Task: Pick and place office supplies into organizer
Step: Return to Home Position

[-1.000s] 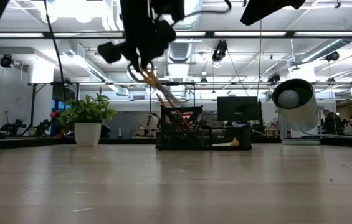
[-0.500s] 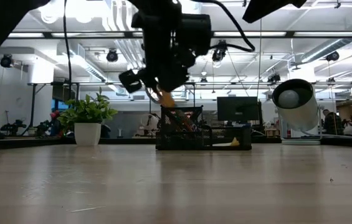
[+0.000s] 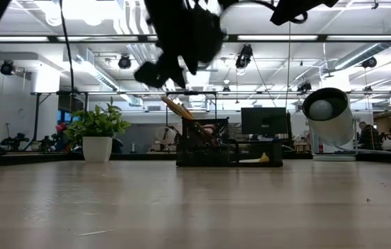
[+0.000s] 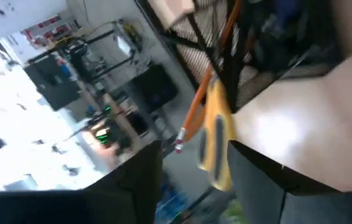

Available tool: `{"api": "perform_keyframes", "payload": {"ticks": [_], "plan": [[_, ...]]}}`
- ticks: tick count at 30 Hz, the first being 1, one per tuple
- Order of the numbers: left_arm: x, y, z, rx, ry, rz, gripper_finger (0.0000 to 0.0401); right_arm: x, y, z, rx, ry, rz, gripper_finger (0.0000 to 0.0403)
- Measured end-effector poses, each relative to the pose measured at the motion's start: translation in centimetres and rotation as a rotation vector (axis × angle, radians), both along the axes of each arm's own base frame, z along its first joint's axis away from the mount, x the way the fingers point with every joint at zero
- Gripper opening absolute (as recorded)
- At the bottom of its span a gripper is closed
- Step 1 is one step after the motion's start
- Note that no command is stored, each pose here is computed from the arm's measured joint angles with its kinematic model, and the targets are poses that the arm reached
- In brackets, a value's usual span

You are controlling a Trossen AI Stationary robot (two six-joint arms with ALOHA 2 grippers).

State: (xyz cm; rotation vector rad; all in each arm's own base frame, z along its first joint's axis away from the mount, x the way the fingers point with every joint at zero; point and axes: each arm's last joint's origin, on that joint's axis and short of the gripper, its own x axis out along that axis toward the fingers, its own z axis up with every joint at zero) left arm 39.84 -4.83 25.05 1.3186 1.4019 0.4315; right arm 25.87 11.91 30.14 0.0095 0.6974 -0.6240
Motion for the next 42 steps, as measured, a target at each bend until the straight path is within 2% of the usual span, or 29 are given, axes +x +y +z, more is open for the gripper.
{"api": "perform_keyframes", "payload": {"ticks": [4, 6, 8, 11, 15, 18, 20, 23, 25, 27, 29, 31, 33, 35, 38, 40, 42], "plan": [[-2.5, -2.7, 3.3, -0.217, -0.196, 0.013, 0.0166, -0.8, 0.1, 1.2, 0.032, -0.057, 0.016, 0.0038], [-4.0, -3.6, 5.6, -0.356, -0.317, 0.024, 0.0166, -2.0, -0.5, 2.3, 0.040, -0.063, 0.023, 0.0038], [-6.1, -3.9, 8.6, -0.516, -0.442, 0.038, 0.0166, -3.2, -1.3, 4.4, 0.075, -0.132, 0.032, 0.0038], [-9.6, -3.1, 13.1, -0.757, -0.628, 0.074, 0.0166, -6.8, -3.4, 9.2, 0.134, -0.294, 0.059, 0.0038], [-15.1, -1.2, 18.6, -0.934, -0.958, 0.131, 0.0166, -12.8, -6.7, 14.1, 0.199, -0.546, 0.040, 0.0038], [-19.4, 0.1, 21.8, -1.085, -1.255, 0.206, 0.0166, -15.8, -8.4, 15.2, 0.208, -0.658, 0.026, 0.0038], [-21.2, 0.4, 22.5, -1.127, -1.343, 0.180, 0.0166, -16.6, -8.8, 14.3, 0.156, -0.622, 0.068, 0.0038], [-22.1, 0.2, 21.8, -1.110, -1.343, 0.013, 0.0166, -15.8, -8.1, 11.2, 0.121, -0.507, 0.128, 0.0038], [-22.0, 0.2, 20.4, -1.183, -1.417, -0.028, 0.0166, -14.8, -7.4, 8.4, 0.210, -0.495, 0.106, 0.0038], [-21.2, 0.4, 17.7, -1.252, -1.461, -0.099, 0.0166, -13.7, -6.4, 5.8, 0.308, -0.558, 0.128, 0.0038], [-20.8, 0.9, 14.8, -1.337, -1.523, -0.197, 0.0166, -13.1, -5.7, 3.4, 0.388, -0.649, 0.229, 0.0038], [-20.8, 1.7, 11.6, -1.428, -1.557, -0.281, 0.0166, -12.9, -5.6, 1.5, 0.402, -0.753, 0.354, 0.0038], [-21.3, 3.4, 9.3, -1.459, -1.614, -0.316, 0.0166, -13.7, -6.7, 0.4, 0.372, -0.873, 0.395, 0.0038], [-22.8, 5.3, 8.8, -1.474, -1.739, -0.370, 0.0166, -15.4, -8.2, -0.6, 0.361, -0.961, 0.414, 0.0038], [-23.9, 7.5, 6.9, -1.525, -1.737, -0.337, 0.0166, -17.9, -10.2, -2.4, 0.343, -1.050, 0.379, 0.0038], [-24.6, 8.4, 6.2, -1.545, -1.716, -0.357, 0.0166, -19.2, -10.9, -3.9, 0.326, -1.063, 0.393, 0.0038], [-24.8, 9.3, 5.4, -1.530, -1.720, -0.323, 0.0166, -19.3, -11.1, -5.0, 0.312, -1.031, 0.374, 0.0038]]}}
